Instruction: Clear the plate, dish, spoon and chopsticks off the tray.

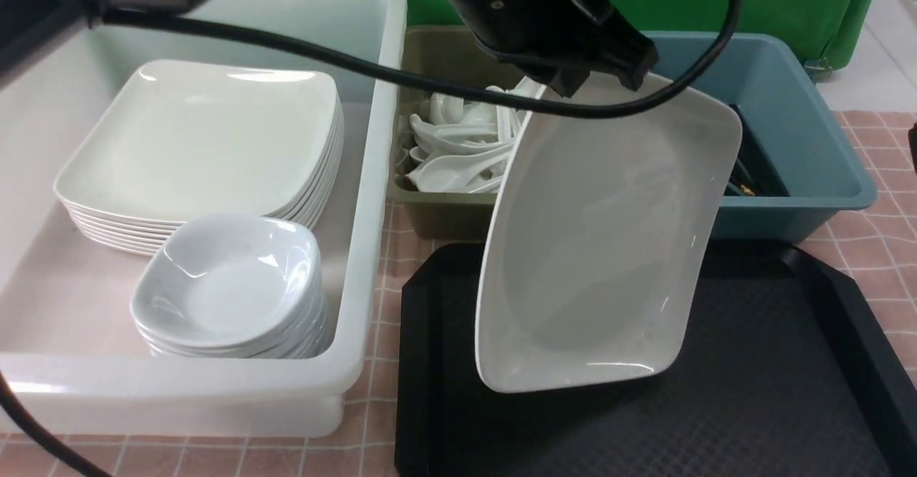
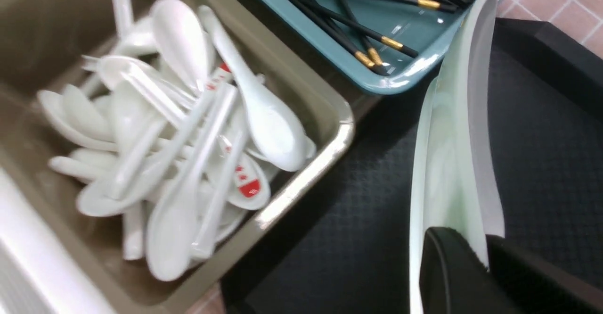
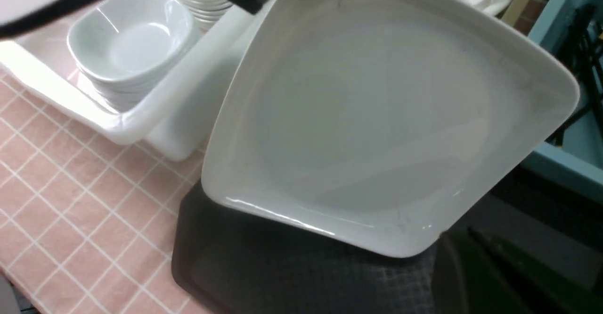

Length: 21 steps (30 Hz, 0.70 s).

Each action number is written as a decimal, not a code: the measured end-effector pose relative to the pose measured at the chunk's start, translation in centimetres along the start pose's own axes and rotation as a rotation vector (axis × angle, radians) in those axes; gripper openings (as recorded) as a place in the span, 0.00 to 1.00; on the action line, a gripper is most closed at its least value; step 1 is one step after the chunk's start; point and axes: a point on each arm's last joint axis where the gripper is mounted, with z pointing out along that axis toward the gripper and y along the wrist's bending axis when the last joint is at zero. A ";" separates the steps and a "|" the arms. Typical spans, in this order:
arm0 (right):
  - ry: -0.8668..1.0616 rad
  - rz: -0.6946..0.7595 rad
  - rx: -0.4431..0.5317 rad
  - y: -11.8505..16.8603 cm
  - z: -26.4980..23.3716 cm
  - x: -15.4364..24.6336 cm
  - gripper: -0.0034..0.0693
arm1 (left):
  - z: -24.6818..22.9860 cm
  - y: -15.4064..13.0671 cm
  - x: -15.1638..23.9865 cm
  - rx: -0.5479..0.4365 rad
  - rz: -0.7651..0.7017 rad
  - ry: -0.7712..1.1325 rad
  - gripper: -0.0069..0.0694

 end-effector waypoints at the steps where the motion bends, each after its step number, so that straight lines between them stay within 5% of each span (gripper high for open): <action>1: 0.000 0.000 0.000 0.0 0.0 0.0 0.09 | -0.3 0.1 -0.2 -0.010 0.004 -0.003 0.11; 8: -0.001 0.001 -0.002 0.0 0.0 0.0 0.09 | -3.4 2.5 -1.8 -0.046 -0.049 -0.082 0.11; 21: -0.154 -0.067 -0.168 2.1 0.9 -2.0 0.09 | -10.2 15.4 -1.2 -0.108 -0.394 -0.265 0.11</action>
